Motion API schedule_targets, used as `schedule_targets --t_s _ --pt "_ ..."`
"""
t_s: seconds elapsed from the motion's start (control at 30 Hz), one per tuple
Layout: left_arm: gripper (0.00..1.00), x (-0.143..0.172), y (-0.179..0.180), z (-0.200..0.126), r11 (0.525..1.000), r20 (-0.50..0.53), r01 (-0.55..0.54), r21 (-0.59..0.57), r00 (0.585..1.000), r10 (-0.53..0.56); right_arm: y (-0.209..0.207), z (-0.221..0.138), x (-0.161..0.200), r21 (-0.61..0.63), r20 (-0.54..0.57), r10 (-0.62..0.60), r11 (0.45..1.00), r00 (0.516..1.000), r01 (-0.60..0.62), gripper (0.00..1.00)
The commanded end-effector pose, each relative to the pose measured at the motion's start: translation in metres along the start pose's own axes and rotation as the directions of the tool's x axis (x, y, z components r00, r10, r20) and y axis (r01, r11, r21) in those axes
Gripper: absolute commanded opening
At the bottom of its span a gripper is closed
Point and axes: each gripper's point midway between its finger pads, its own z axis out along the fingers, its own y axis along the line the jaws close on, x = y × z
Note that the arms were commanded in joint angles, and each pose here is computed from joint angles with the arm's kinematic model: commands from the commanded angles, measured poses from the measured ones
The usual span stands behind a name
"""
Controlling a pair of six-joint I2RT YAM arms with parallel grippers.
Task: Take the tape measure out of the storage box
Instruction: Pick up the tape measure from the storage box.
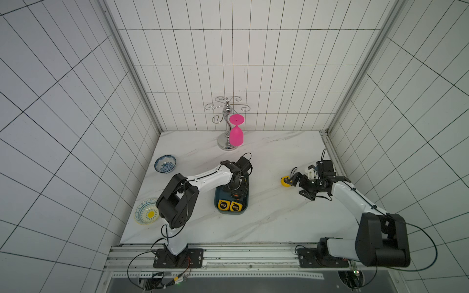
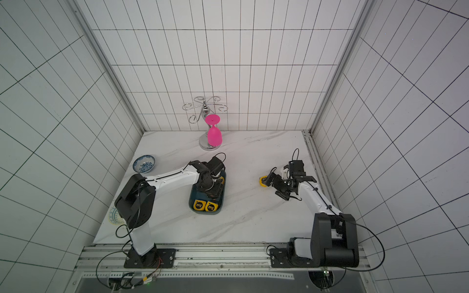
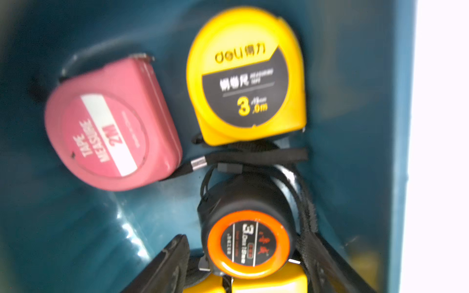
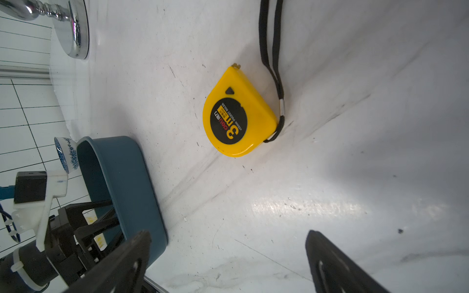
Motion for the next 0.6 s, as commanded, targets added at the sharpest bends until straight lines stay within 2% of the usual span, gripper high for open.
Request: schedule_targets --t_s 0.0,0.13,0.37,0.47,0.57 --pt "0.76 -0.009 -0.003 0.008 1.000 0.014 0.000 -0.012 1.000 0.000 0.008 -0.008 -0.008 -0.010 0.025 -0.028 1.000 0.999 0.028 0.99" --pt "0.76 -0.008 -0.002 0.015 1.000 0.000 0.000 -0.022 1.000 0.000 0.008 -0.008 -0.009 -0.011 0.026 -0.030 0.999 0.999 0.031 0.99" --pt "0.69 -0.009 0.000 0.025 0.999 -0.002 0.013 -0.037 1.000 -0.013 0.008 -0.007 -0.009 -0.015 0.027 -0.028 0.999 0.999 0.028 0.99" --pt "0.61 -0.009 0.001 0.026 0.999 0.003 0.021 -0.042 1.000 -0.021 0.008 -0.007 -0.009 -0.019 0.027 -0.026 0.999 0.999 0.026 0.99" --pt "0.48 -0.008 0.001 0.025 0.999 0.003 0.029 -0.036 1.000 -0.029 0.010 -0.005 -0.007 -0.023 0.021 -0.035 0.999 0.999 0.035 0.99"
